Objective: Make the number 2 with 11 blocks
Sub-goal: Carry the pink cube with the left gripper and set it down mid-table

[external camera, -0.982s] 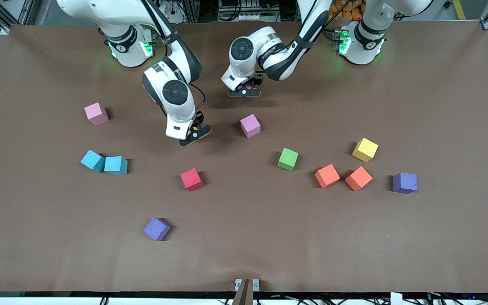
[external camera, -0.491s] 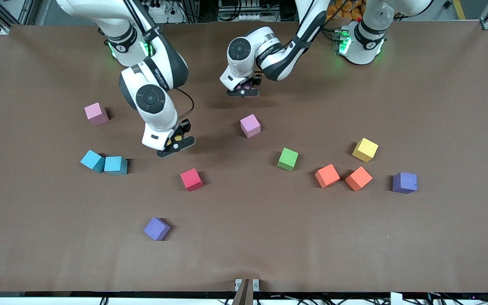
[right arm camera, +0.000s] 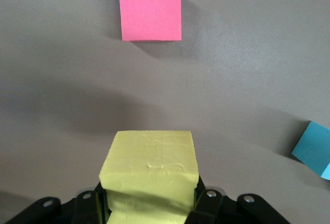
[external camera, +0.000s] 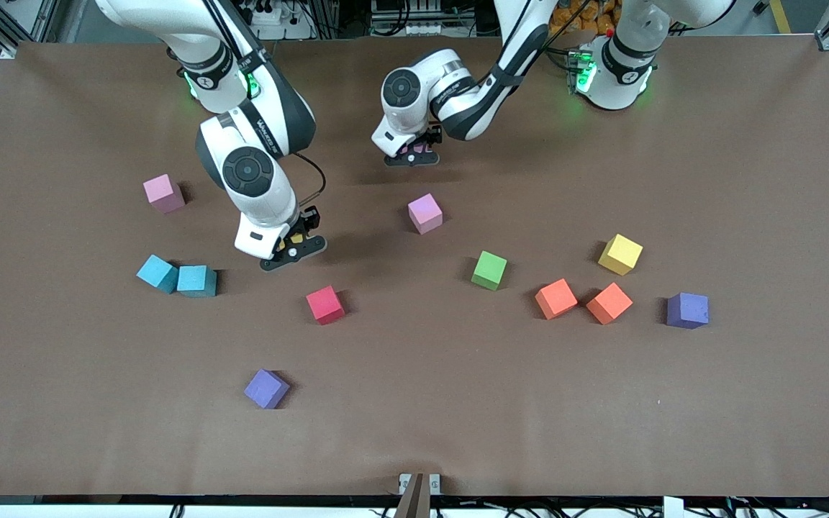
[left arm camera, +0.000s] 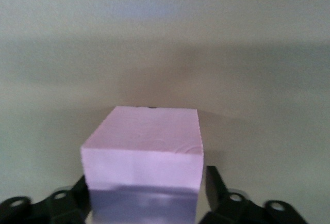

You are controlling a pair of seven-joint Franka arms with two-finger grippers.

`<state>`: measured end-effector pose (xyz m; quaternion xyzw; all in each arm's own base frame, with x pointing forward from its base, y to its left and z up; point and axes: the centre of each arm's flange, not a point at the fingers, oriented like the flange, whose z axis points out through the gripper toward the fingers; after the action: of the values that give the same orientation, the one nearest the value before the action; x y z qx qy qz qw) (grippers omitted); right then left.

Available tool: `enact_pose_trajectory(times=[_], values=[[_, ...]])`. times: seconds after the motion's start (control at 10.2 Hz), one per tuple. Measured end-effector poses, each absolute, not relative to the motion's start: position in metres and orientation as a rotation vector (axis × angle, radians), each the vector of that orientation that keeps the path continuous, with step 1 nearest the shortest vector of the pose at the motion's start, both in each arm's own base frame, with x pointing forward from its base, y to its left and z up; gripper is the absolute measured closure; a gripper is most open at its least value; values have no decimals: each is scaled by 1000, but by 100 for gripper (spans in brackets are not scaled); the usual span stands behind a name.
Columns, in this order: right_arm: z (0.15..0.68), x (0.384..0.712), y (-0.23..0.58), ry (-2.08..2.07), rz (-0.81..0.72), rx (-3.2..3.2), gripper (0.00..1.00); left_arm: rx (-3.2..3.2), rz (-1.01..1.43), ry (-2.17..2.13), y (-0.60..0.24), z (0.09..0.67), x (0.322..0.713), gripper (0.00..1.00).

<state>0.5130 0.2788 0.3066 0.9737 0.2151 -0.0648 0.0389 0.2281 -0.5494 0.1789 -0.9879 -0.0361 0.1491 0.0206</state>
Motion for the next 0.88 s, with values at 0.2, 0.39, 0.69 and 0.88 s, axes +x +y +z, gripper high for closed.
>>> enact_pose_trajectory(times=[0.2, 0.39, 0.69, 0.88], values=[[307, 515, 277, 655, -196, 2987, 41, -3067, 455, -161, -555, 186, 232, 0], [310, 517, 278, 655, -187, 2990, 41, -3063, 423, -142, -555, 200, 242, 0], [319, 521, 280, 656, -160, 2996, 41, -3006, 383, -102, -542, 217, 256, 0], [324, 521, 281, 667, -149, 2997, 41, -3007, 366, -142, -533, 230, 275, 0]])
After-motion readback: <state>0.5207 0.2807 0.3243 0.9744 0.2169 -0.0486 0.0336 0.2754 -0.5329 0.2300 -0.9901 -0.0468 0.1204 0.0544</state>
